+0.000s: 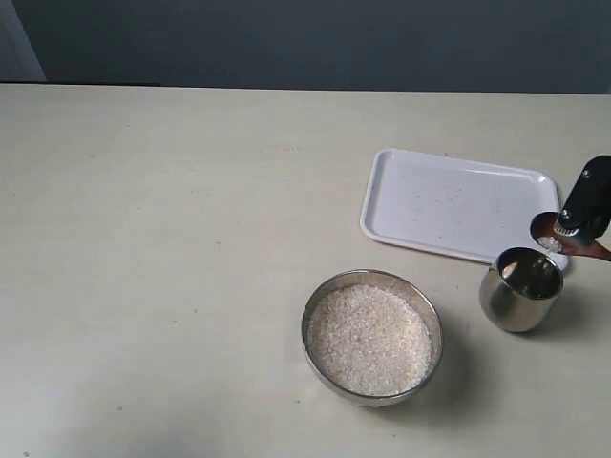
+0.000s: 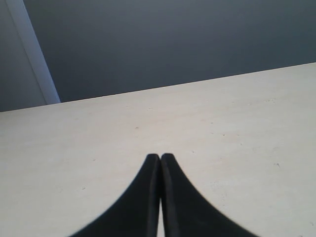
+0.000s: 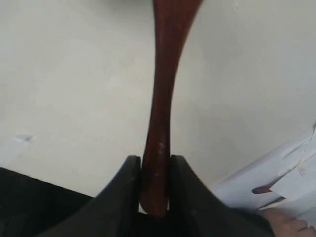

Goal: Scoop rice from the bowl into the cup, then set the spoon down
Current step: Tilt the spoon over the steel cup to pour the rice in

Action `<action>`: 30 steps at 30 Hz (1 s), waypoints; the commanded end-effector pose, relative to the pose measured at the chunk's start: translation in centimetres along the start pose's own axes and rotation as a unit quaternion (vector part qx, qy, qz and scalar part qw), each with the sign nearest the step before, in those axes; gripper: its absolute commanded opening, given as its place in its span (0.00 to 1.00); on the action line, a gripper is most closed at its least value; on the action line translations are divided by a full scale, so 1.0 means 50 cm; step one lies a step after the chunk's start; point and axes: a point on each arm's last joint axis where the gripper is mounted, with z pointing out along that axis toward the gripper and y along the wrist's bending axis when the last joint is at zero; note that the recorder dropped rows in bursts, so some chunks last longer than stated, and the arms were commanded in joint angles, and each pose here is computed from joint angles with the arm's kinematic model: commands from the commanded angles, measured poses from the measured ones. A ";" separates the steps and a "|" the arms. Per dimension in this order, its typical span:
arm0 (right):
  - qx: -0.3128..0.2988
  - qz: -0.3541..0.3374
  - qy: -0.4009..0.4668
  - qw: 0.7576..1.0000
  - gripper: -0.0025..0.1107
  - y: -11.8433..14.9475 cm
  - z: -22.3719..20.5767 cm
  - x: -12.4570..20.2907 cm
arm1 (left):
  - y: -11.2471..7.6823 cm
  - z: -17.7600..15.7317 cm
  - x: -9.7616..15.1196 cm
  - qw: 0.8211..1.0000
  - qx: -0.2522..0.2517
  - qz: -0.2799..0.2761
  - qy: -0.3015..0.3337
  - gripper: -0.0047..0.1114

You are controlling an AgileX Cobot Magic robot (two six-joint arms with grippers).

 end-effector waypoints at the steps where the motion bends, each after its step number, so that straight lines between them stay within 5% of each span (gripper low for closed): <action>1: 0.008 0.006 -0.003 1.000 0.02 0.000 -0.003 0.003 | 0.000 -0.001 -0.004 1.000 0.002 -0.004 -0.007 0.04; 30: 0.072 -0.008 0.020 0.997 0.02 0.016 -0.008 -0.010 | 0.000 -0.001 -0.003 1.000 0.002 -0.004 -0.006 0.04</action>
